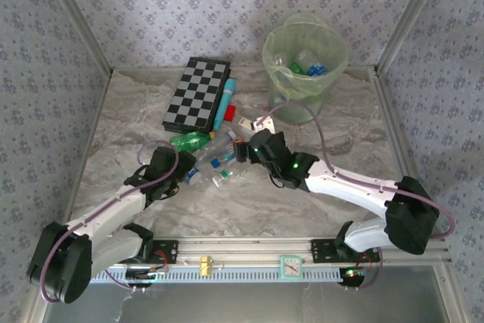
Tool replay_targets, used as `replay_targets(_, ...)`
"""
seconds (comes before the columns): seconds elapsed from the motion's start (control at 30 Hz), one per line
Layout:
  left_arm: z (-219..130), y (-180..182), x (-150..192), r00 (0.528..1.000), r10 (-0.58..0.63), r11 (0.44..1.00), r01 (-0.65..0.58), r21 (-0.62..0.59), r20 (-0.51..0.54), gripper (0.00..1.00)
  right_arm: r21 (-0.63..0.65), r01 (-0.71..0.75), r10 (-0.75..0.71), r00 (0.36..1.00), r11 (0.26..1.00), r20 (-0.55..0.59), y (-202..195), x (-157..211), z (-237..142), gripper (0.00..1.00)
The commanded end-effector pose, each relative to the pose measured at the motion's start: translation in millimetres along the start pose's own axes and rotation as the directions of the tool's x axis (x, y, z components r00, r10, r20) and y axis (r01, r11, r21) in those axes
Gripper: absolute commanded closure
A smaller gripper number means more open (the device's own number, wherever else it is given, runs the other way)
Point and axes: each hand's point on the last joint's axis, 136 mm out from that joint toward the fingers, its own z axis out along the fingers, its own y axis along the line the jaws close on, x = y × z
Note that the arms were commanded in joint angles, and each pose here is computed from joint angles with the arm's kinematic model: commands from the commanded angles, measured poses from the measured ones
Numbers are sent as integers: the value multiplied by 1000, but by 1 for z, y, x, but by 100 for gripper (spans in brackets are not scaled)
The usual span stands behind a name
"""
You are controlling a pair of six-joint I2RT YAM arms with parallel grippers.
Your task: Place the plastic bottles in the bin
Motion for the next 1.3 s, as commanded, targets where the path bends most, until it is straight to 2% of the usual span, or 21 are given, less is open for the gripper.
replay_targets(0.0, 5, 1, 1, 1000, -15, 1000, 15, 1, 3, 0, 53, 52, -53, 999, 997, 10, 0, -7, -1, 0)
replay_targets(0.27, 18, 14, 8, 1000, 1, 999, -2, -38, -23, 10, 61, 75, -75, 997, 995, -4, 5, -3, -1, 0)
replay_targets(0.57, 22, 20, 8, 1000, 5, 999, -5, -50, -14, 34, 78, 88, -88, 996, 993, -8, 3, -1, -2, 0)
replay_targets(0.7, 20, 19, 7, 1000, 0, 999, 0, -43, -7, 37, 54, 98, -98, 995, 994, -9, 7, 1, -1, 0)
replay_targets(0.83, 12, 9, 4, 1000, -7, 1000, 7, -3, 2, 41, -62, 139, -141, 989, 988, -32, 28, 6, 3, 0)
replay_targets(1.03, -18, -28, -9, 999, 1, 989, -8, 148, 48, 44, -272, 169, -181, 983, 947, -19, 70, 10, 4, 0)
replay_targets(1.27, -53, -68, -19, 997, -5, 949, -19, 315, 76, 47, -566, 168, -192, 981, 807, 17, 128, 8, -13, 0)
